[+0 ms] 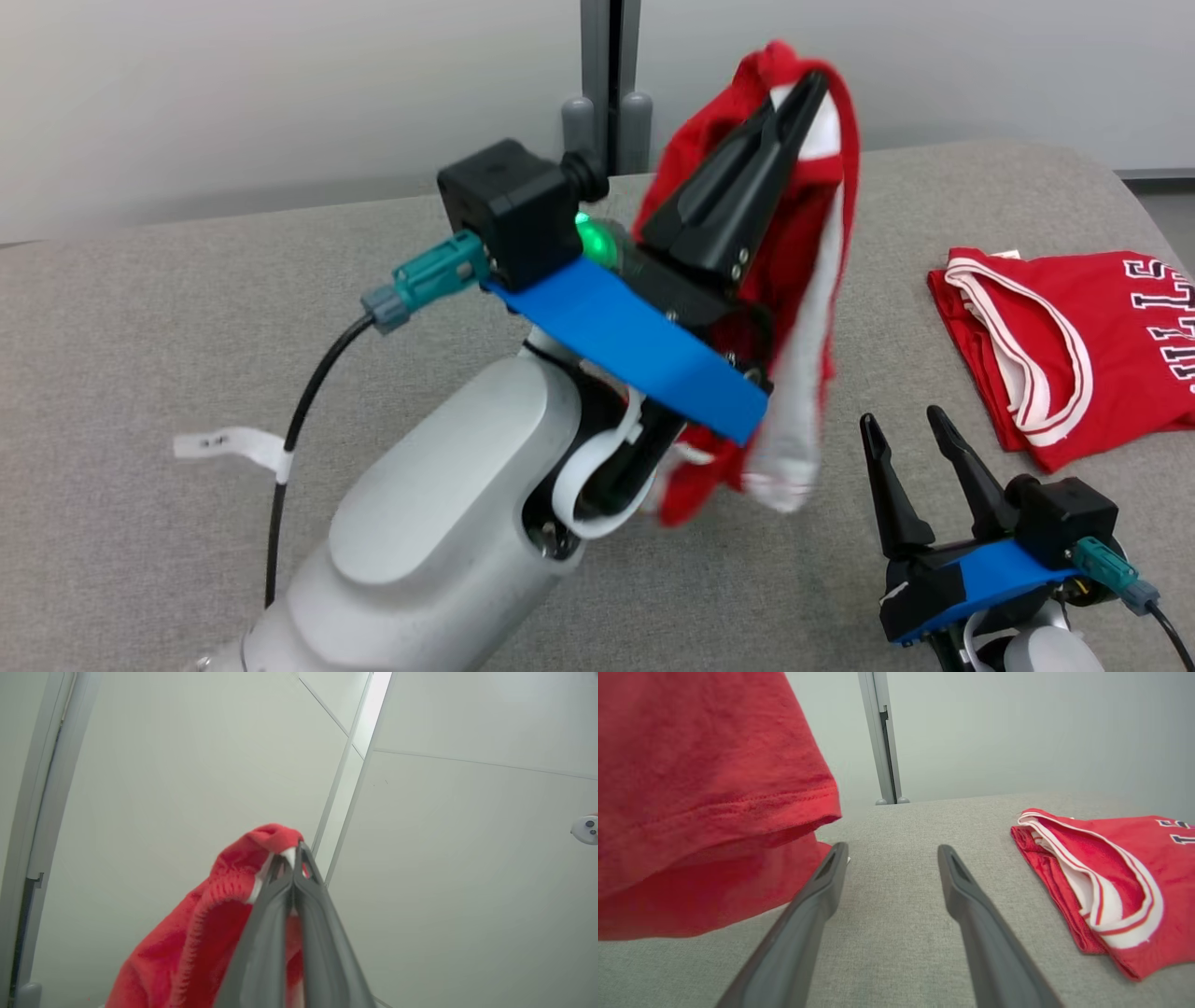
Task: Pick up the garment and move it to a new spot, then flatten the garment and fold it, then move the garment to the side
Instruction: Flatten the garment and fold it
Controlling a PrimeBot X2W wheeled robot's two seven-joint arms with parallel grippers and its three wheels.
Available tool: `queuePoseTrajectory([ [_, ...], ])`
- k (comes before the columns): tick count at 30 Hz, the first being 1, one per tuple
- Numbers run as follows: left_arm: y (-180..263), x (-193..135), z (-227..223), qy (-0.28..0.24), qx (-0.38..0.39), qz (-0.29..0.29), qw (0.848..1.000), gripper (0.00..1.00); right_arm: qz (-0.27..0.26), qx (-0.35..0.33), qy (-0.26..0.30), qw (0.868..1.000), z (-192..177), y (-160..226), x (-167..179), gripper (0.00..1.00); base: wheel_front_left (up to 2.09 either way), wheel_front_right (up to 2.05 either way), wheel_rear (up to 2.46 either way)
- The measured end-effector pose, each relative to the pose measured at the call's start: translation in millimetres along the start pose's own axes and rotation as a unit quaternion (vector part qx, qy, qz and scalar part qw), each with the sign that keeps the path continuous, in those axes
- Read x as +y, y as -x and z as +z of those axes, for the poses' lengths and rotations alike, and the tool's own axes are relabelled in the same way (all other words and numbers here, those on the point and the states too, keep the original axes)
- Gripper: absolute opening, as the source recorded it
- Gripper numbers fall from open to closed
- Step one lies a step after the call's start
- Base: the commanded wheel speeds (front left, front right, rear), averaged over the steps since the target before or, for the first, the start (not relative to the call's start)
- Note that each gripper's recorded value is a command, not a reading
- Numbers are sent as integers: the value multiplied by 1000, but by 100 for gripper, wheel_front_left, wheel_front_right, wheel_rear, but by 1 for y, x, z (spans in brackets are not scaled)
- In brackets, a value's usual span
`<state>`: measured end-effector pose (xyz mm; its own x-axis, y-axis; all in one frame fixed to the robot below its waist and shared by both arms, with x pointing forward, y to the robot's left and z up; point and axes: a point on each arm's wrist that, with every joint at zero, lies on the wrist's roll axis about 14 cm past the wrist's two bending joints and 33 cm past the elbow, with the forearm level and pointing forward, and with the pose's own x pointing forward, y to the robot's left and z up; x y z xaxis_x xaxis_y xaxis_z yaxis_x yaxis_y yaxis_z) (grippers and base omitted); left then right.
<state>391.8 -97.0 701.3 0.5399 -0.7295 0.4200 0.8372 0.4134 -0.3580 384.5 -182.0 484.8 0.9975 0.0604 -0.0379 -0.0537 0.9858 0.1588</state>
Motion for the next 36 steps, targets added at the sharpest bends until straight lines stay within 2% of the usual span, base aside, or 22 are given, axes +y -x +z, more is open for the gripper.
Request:
queuePoseTrajectory([
  [2,-7,5,3,2,-9,7,1000,0,-2,2,0,1000,-1,0,-1,100,0,0,0],
  [5,-9,34,0,2,-16,56,998,0,-3,5,-4,1000,-5,-1,-1,100,0,0,0],
  [9,13,106,-21,-15,10,167,986,0,-6,12,-7,1000,-11,-4,-3,100,0,0,0],
  [13,79,194,-49,-33,51,312,948,0,-5,17,-9,1000,-16,-10,-3,100,0,0,0],
  [14,115,228,-58,-42,68,372,925,0,-5,24,-10,1000,-21,-13,-2,100,0,0,0],
  [17,158,263,-71,-45,91,434,895,0,-1,32,-9,999,-28,-18,0,100,0,0,0],
  [18,169,271,-74,-45,98,448,888,20,2,33,-9,999,-29,-21,2,100,0,0,0],
  [20,187,283,-81,-49,111,467,876,99,7,35,-9,999,-31,-26,4,100,0,0,0],
  [25,212,299,-92,-51,132,493,859,100,19,41,-9,999,-35,-34,12,100,0,0,0],
  [27,216,300,-93,-47,131,495,858,100,20,41,-9,999,-35,-34,12,100,0,0,0],
  [29,227,292,-108,-47,159,489,857,100,19,38,-9,999,-33,-33,12,100,0,0,0],
  [31,242,275,-133,-26,201,481,853,100,15,32,-9,999,-30,-31,9,100,0,0,0],
  [32,244,268,-139,-26,210,473,855,100,13,30,-9,999,-28,-30,8,100,0,0,0],
  [36,223,234,-145,-46,224,392,891,100,8,28,-10,1000,-26,-25,5,100,0,0,0],
])
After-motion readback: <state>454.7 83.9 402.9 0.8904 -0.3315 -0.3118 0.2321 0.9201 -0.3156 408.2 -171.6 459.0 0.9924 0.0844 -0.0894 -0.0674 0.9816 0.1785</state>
